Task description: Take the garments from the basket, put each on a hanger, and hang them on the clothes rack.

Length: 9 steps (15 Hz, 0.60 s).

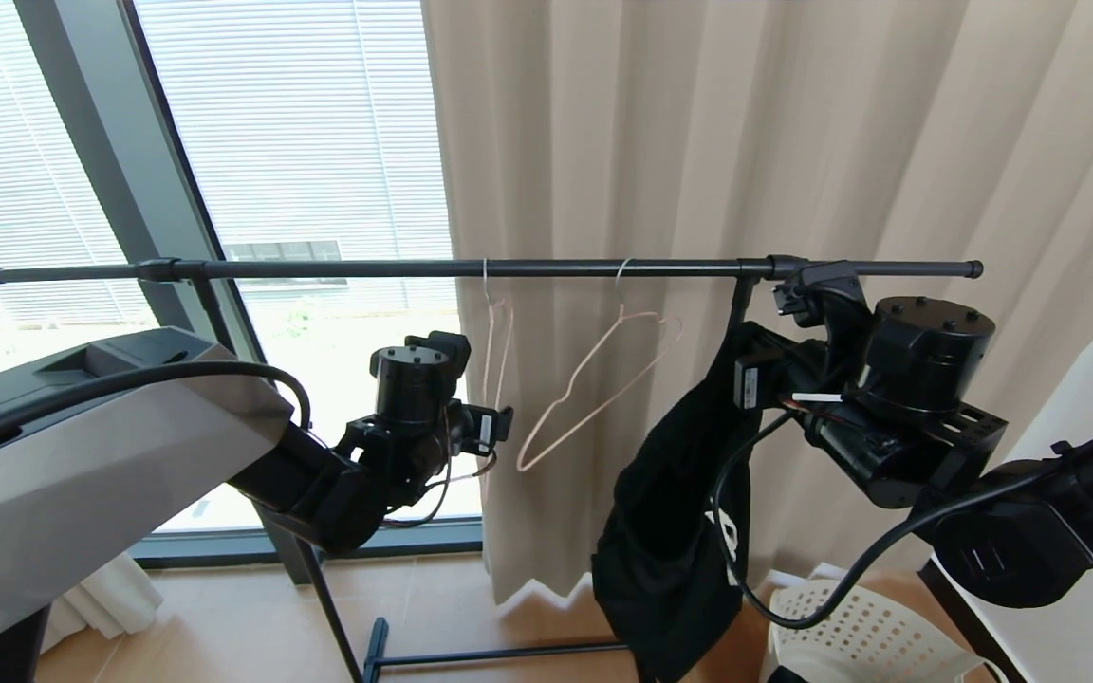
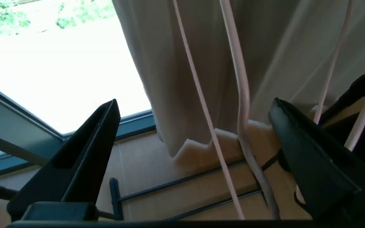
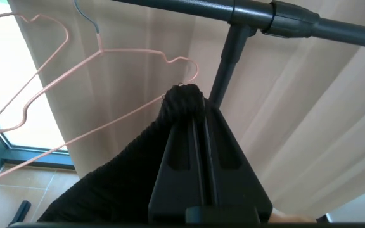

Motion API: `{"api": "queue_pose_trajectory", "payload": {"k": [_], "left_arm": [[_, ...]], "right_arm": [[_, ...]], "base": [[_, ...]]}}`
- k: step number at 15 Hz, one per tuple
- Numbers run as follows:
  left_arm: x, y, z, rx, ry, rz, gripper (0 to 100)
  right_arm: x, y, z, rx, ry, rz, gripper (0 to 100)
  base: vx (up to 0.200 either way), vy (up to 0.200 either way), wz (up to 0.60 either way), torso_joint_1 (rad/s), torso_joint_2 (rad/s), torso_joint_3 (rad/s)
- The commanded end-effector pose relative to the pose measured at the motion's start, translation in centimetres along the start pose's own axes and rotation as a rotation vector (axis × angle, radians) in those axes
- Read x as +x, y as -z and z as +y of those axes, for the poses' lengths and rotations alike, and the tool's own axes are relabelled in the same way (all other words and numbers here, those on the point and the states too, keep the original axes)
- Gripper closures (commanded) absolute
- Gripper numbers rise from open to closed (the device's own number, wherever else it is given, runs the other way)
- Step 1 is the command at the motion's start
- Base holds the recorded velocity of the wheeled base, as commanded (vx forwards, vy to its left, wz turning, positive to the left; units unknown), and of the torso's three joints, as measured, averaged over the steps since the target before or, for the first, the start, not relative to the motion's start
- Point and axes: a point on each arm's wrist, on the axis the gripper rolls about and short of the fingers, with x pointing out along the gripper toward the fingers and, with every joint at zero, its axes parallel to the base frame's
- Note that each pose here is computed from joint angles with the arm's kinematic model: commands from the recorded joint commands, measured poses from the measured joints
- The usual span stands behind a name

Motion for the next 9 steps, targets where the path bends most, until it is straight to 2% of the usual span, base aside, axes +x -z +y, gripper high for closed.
{"api": "queue_pose_trajectory", "payload": {"k": [1,2,3,9], "left_arm": [[0.41,0.55,-0.07,0.002,-0.001,0.013,0],[0.40,0.58,-0.06,0.000,-0.001,0.013,0],[0.40,0.58,-0.06,0.000,-0.001,0.013,100],[0.30,0.28,0.29,-0.008,-0.010,0.002,100]], "right_arm": [[0.01,0.03,0.02,-0.001,0.000,0.001,100],[0.01,0.03,0.02,-0.001,0.000,0.001,100],[0.04,0.08,0.04,-0.001,0.000,0.002,100],[0.01,0.03,0.02,-0.001,0.000,0.001,100]], "base": [[0.000,0.000,0.00,0.000,0.00,0.000],[0.000,0.000,0.00,0.000,0.00,0.000],[0.000,0.000,0.00,0.000,0.00,0.000],[0.000,0.000,0.00,0.000,0.00,0.000]]}}
